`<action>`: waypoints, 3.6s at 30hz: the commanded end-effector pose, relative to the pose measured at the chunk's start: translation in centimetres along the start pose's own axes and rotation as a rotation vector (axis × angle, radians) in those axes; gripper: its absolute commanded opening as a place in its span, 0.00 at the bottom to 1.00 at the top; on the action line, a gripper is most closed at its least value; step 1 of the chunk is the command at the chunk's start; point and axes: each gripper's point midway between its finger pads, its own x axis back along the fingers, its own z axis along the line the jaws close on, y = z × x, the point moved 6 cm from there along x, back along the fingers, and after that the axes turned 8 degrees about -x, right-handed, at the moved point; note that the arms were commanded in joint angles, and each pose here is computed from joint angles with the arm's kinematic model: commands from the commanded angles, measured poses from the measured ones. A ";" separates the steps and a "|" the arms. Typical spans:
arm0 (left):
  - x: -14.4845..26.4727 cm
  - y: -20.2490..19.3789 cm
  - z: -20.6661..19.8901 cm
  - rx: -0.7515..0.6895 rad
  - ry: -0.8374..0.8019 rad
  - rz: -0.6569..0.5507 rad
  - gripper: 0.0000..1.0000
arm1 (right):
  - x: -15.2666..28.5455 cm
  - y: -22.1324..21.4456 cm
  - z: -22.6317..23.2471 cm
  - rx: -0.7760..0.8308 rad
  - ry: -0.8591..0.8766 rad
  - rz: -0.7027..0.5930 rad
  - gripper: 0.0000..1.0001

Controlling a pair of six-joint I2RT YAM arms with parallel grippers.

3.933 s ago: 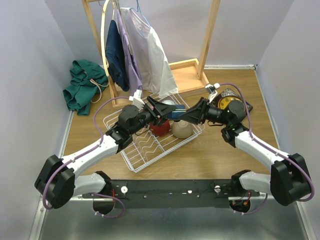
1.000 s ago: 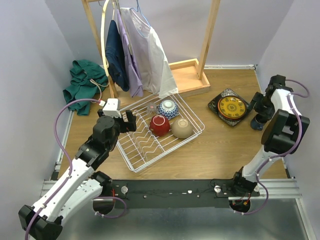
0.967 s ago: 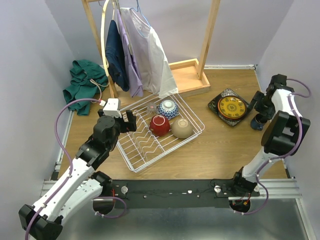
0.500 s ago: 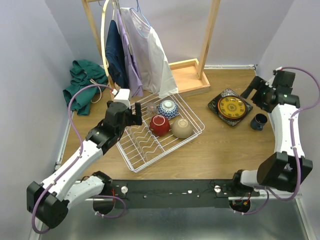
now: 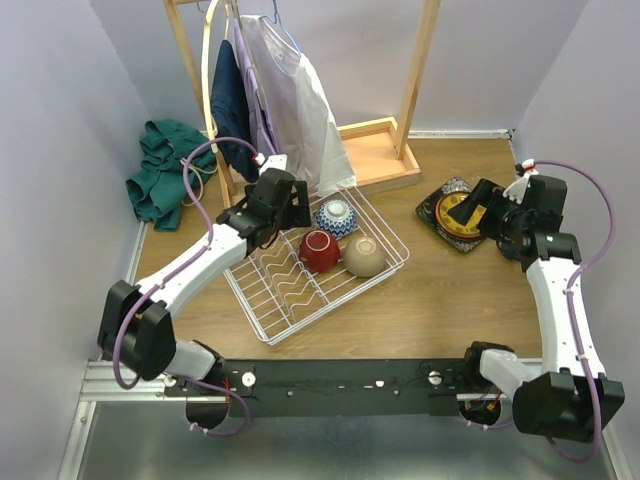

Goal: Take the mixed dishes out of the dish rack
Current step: Pick up the cup from the dish rack.

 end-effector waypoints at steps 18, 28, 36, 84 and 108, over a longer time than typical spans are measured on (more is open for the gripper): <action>-9.1 -0.2 -2.7 0.037 0.167 0.124 0.89 | 0.3 -3.8 2.4 0.104 0.137 0.064 1.00; -11.0 -2.0 -2.4 0.027 0.203 0.168 0.72 | 0.0 -4.6 2.0 0.124 0.132 0.084 1.00; -9.9 -1.6 -2.5 0.048 0.179 0.142 0.47 | 0.0 -4.9 2.1 0.132 0.148 0.097 1.00; 9.8 1.4 -5.9 0.500 -0.760 -0.313 0.19 | -0.4 -8.8 14.5 -0.107 0.996 0.272 0.97; 10.4 0.4 -10.0 0.623 -0.967 -0.257 0.19 | 0.0 -11.9 20.1 -0.045 1.260 0.370 0.49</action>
